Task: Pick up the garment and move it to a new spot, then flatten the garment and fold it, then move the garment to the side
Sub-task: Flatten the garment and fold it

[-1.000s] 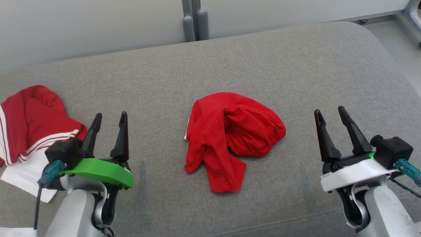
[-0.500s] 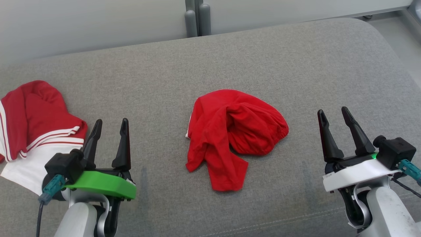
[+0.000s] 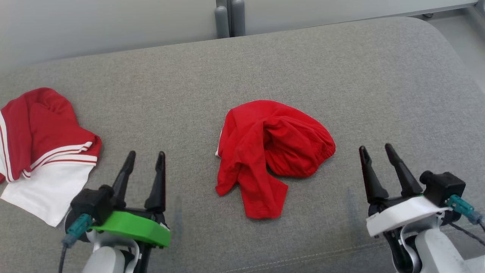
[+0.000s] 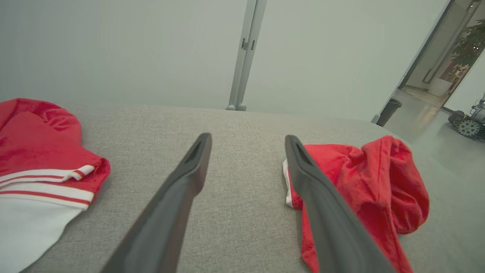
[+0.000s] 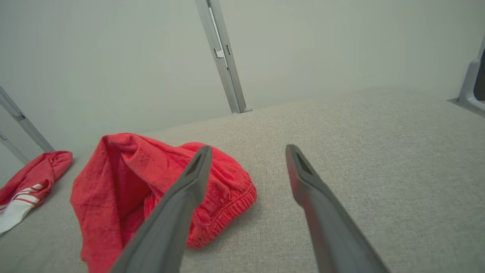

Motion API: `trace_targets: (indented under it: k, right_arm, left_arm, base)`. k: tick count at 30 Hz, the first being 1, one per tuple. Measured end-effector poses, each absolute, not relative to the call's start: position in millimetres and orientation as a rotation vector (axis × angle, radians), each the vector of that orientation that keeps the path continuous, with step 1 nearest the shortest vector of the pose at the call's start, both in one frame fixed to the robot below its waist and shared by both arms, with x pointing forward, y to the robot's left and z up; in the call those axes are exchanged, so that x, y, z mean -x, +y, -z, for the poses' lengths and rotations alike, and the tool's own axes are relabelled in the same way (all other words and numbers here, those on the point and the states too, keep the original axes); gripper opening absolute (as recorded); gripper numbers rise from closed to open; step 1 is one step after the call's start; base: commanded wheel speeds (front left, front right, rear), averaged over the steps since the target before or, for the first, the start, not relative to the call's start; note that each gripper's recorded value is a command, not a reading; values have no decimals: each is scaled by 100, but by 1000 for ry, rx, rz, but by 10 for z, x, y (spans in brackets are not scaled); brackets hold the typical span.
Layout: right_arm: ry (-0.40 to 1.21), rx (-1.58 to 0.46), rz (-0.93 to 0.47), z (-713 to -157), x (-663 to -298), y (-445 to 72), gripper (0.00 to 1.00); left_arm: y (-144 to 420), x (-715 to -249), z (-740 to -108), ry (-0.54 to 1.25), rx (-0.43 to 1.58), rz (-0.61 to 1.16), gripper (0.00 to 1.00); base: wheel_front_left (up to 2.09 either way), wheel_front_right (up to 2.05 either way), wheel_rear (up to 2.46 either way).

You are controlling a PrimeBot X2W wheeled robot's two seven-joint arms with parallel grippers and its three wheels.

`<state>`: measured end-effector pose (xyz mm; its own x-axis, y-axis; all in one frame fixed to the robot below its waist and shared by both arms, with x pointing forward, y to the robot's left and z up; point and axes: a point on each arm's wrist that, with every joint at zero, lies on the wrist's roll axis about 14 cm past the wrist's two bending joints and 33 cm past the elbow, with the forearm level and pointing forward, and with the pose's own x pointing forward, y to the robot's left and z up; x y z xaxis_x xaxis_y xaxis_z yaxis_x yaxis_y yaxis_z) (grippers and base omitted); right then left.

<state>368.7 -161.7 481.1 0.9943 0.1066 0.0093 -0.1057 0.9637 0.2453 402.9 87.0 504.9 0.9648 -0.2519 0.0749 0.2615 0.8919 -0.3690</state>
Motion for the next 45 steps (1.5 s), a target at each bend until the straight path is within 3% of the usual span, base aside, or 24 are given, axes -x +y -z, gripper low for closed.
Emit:
trace_targets:
  k: [15,31,38,39,42,45]
  right_arm:
    - [286,-289,-267,-4080,-3601,-1032,100]
    - [438,-318,-366,-3739,-3735,-713,100]
    - [436,-290,-424,-3738,-3862,-602,100]
    - [433,-285,-429,-3743,-3883,-599,69]
    - [405,-274,-435,-3790,-3937,-613,0]
    - [383,-265,-453,-3847,-3952,-580,0]
  left_arm:
    - [244,-3712,-4747,105,405,488,100]
    - [-119,-3432,-4462,275,446,607,100]
    - [-445,-3355,-4477,319,427,742,100]
    - [-465,-3357,-4476,322,431,750,100]
    - [-522,-3350,-4447,344,434,773,100]
    - [-516,-3358,-4379,371,424,774,100]
  base:
    - [0,0,0]
    - [0,0,0]
    - [0,0,0]
    - [0,0,0]
    - [0,0,0]
    - [0,0,0]
